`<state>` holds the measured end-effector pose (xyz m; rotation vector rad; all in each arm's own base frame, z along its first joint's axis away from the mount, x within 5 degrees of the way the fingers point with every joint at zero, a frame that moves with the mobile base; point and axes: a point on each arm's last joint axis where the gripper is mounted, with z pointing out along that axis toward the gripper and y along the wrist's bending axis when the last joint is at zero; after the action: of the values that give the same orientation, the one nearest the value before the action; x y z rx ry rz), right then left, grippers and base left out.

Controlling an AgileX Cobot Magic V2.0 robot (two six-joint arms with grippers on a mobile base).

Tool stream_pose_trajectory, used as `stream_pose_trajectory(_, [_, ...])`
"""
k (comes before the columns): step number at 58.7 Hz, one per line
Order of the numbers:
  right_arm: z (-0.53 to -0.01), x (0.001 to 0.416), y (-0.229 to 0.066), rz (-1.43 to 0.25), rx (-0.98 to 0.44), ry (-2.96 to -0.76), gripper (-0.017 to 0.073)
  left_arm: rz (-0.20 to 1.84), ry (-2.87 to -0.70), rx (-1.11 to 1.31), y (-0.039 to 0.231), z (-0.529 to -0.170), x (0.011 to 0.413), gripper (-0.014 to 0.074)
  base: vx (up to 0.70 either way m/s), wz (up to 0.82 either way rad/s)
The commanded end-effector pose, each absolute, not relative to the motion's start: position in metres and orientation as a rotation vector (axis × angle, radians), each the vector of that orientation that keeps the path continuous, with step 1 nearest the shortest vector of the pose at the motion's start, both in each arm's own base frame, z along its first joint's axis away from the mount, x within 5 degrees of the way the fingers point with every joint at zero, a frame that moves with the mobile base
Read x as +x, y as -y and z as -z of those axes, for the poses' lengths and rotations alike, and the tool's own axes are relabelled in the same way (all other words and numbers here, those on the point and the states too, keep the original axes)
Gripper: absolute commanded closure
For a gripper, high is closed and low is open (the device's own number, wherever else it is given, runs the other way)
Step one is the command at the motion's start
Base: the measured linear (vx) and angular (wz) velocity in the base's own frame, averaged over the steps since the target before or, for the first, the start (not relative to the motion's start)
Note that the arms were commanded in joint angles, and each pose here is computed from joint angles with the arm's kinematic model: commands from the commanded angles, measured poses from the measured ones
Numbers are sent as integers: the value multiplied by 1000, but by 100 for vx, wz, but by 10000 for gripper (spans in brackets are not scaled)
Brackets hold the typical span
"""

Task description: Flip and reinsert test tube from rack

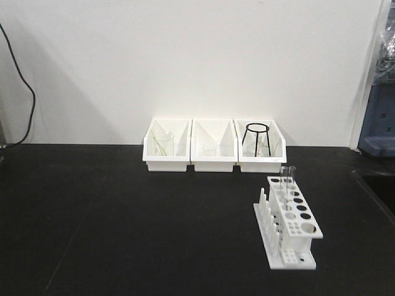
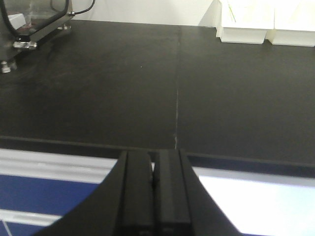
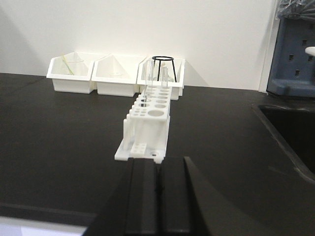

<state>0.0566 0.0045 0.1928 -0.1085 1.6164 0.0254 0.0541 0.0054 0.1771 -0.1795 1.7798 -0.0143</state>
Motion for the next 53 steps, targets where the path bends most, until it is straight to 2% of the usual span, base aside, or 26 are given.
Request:
stream_pose_trajectory(1, [-200,56,-5,-23,-113,-1526,571,28,-1683,-164,-5,-186,55,600,30,1])
stream_pose_trajectory(53, [-200,56,-5,-23,-113,-1526,571,28,-1683,-164,-5,-186,55,600,23,-2])
